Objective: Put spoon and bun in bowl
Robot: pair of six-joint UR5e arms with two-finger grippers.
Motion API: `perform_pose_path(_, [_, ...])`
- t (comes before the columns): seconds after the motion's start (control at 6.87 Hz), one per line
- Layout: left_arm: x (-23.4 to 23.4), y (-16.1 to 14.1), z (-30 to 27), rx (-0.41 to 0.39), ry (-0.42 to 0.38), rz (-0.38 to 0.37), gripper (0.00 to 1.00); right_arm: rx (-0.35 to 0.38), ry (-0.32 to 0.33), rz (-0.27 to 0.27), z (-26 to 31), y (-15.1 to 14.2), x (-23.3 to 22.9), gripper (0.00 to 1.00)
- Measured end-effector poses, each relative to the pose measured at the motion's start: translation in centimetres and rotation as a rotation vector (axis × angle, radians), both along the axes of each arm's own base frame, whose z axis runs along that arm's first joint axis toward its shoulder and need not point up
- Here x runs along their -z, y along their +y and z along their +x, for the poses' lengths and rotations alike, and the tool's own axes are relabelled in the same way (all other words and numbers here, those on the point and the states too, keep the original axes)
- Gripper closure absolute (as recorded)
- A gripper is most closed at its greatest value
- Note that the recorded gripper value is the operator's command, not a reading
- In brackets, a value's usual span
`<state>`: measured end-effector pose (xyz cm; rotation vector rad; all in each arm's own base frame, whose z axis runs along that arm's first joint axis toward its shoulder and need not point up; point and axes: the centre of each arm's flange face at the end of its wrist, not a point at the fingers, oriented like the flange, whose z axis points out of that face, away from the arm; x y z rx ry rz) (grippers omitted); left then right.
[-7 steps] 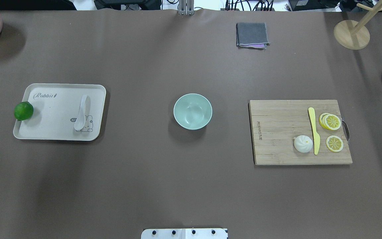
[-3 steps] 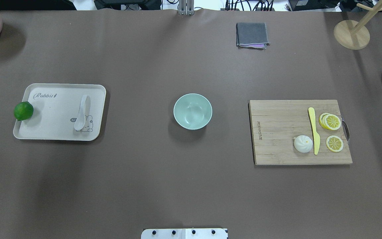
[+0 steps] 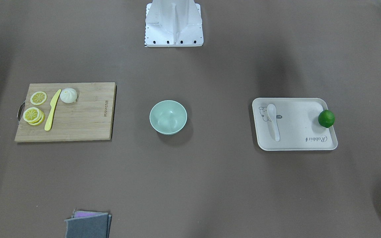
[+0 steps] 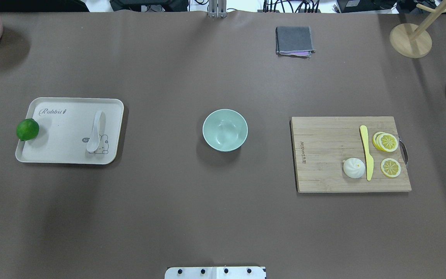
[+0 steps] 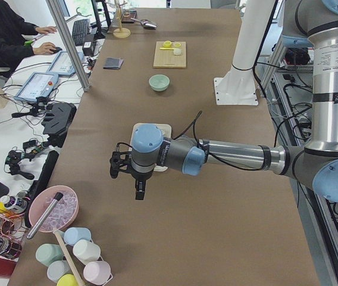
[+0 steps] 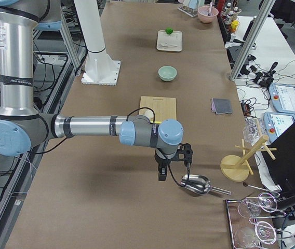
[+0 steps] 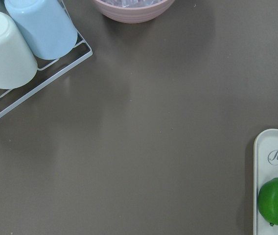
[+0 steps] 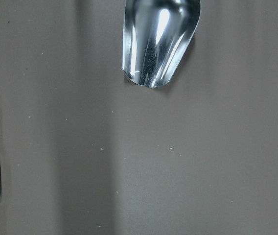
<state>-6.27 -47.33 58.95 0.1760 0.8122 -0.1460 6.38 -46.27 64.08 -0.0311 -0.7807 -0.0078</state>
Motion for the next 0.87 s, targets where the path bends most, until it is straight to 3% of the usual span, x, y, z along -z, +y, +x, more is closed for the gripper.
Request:
perform_pose_path(0.44, [1.6, -0.8, 1.8, -0.033, -0.003, 0.048, 0.02, 0.003, 0.001, 0.001, -0.1, -0.1, 0.1, 0.0])
perform_pose_path(0.87, [6.6, -2.5, 4.8, -0.074, 0.016, 0.262, 0.02, 0.004, 0.0, 0.001, -0.2, 0.0, 0.1, 0.0])
